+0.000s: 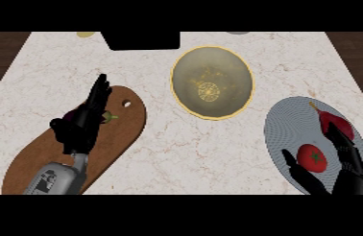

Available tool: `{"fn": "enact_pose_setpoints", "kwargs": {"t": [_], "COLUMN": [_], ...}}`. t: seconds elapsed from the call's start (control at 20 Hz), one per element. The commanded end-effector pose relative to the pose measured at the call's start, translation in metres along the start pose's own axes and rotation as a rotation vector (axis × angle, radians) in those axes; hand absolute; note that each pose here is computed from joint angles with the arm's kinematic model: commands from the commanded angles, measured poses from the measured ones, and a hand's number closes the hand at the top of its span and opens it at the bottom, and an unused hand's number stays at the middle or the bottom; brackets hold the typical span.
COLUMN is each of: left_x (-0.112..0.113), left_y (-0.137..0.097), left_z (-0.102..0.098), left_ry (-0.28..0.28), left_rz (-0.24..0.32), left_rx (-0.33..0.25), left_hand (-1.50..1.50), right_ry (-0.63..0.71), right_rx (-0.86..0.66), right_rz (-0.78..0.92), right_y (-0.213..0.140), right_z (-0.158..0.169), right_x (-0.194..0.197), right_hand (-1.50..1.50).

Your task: Pick the tomato from the placemat and place it in the bowl

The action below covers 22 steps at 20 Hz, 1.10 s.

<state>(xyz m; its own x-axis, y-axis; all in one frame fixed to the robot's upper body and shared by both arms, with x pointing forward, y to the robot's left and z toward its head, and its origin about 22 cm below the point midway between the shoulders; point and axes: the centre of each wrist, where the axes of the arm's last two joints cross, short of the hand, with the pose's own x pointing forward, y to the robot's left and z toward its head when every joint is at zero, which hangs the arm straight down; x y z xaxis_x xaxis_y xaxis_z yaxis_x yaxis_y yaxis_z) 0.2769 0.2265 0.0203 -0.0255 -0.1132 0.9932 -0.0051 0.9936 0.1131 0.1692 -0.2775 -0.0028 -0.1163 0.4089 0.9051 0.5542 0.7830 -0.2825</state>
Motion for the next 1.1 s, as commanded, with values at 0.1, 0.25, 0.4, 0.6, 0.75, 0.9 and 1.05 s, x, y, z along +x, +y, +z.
{"fn": "enact_pose_setpoints", "kwargs": {"t": [0.1,0.25,0.4,0.6,0.75,0.9,1.05], "left_x": [0.005,0.014,0.006,0.016,0.016,0.008,0.014], "left_y": [-0.003,-0.004,-0.028,-0.007,-0.009,-0.012,-0.022], "left_z": [0.007,0.009,0.011,0.010,-0.002,0.001,0.000], "left_ry": [0.001,-0.011,-0.001,0.008,-0.008,-0.007,-0.016], "left_rz": [-0.007,-0.007,0.009,0.013,-0.002,0.019,-0.005], "left_rx": [-0.027,-0.035,-0.043,-0.049,-0.045,-0.034,-0.018], "left_hand": [0.00,0.00,0.00,0.00,0.00,0.00,0.00], "right_ry": [-0.127,-0.037,0.050,0.175,0.276,0.376,0.463], "right_rx": [-0.120,-0.159,-0.134,-0.054,0.004,0.074,0.136], "right_rz": [0.065,0.206,0.253,0.258,0.286,0.309,0.331], "right_y": [-0.031,-0.048,-0.048,-0.054,-0.061,-0.058,-0.064], "right_z": [0.014,0.014,0.017,-0.001,-0.025,-0.027,-0.044], "right_x": [0.029,0.047,0.069,0.090,0.103,0.107,0.089], "right_hand": [-1.50,-1.50,-1.50,-1.50,-1.50,-1.50,-1.50]}}
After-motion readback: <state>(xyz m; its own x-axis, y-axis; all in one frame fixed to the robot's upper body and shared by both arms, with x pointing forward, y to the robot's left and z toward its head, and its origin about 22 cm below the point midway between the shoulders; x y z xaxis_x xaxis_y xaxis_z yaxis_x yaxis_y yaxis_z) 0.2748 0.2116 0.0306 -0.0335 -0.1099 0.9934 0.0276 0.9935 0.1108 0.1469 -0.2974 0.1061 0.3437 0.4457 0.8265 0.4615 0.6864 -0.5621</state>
